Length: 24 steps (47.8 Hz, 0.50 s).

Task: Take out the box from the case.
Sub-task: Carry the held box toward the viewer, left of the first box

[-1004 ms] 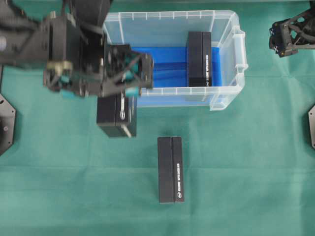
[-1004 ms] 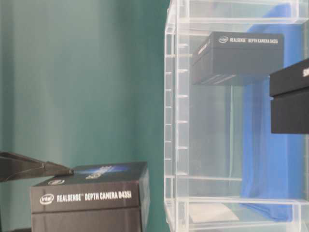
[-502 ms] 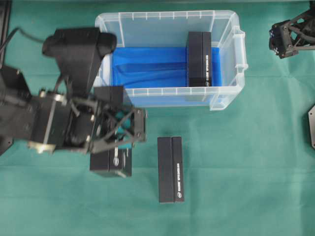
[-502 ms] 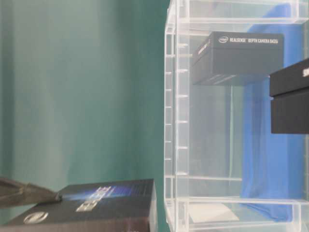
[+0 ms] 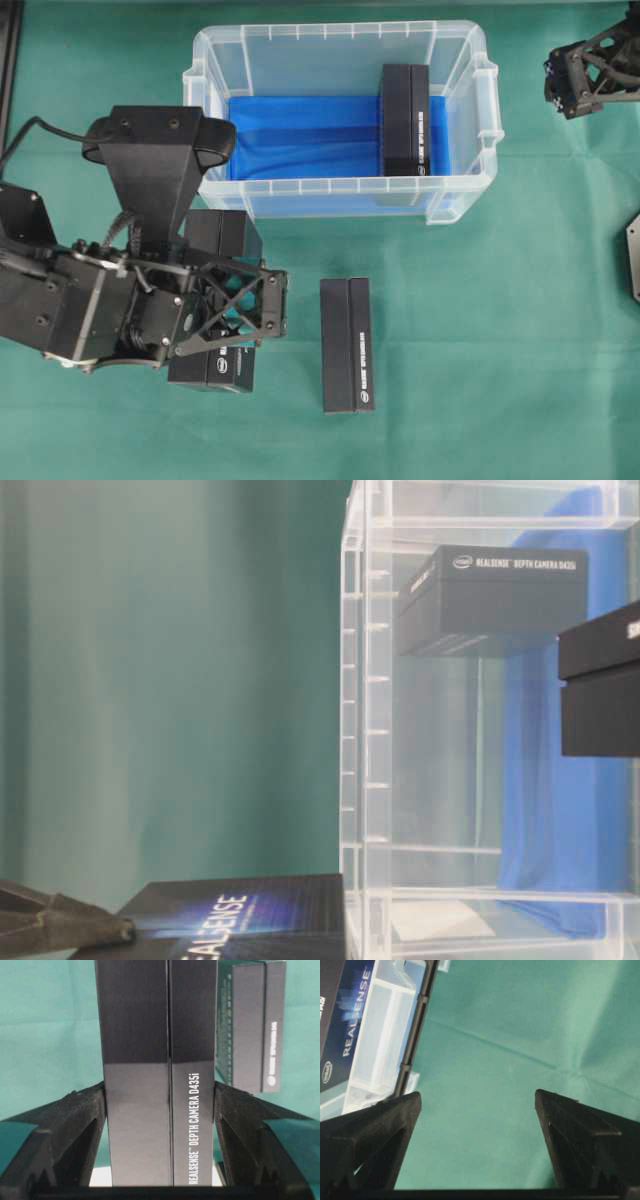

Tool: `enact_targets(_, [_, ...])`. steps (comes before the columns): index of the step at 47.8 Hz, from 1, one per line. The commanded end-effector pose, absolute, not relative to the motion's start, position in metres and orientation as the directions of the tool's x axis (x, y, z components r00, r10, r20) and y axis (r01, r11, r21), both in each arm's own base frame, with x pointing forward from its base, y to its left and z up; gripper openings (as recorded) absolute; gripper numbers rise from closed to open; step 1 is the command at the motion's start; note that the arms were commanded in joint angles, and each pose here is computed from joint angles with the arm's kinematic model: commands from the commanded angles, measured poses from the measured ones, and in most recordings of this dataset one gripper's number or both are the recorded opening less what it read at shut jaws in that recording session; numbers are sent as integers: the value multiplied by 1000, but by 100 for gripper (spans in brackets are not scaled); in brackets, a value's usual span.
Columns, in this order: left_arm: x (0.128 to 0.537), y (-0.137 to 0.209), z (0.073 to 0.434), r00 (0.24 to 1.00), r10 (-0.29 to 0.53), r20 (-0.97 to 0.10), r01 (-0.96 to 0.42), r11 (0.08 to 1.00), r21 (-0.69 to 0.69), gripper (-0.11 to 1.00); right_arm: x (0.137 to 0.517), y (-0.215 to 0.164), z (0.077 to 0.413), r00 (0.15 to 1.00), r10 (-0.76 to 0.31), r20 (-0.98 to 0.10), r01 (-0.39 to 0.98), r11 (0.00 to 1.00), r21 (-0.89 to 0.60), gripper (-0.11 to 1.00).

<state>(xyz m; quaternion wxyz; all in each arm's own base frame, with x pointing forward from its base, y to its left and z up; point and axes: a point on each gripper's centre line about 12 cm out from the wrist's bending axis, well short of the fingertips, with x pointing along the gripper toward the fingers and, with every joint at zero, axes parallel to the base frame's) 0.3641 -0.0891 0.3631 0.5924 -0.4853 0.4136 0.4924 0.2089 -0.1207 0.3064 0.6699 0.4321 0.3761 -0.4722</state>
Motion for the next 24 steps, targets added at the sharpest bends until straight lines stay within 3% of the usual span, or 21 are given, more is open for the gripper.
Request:
enact_targets(1, [360,-88,375,205,179,-962,-979,43,-200,64,210,-121,312,288,-315,-904,953,183,240,93])
enact_targets(24, [363,-90,369,196,183,-963,-981,46,-191,64,210,-120,312,289,-312,-905,953,182,242,93])
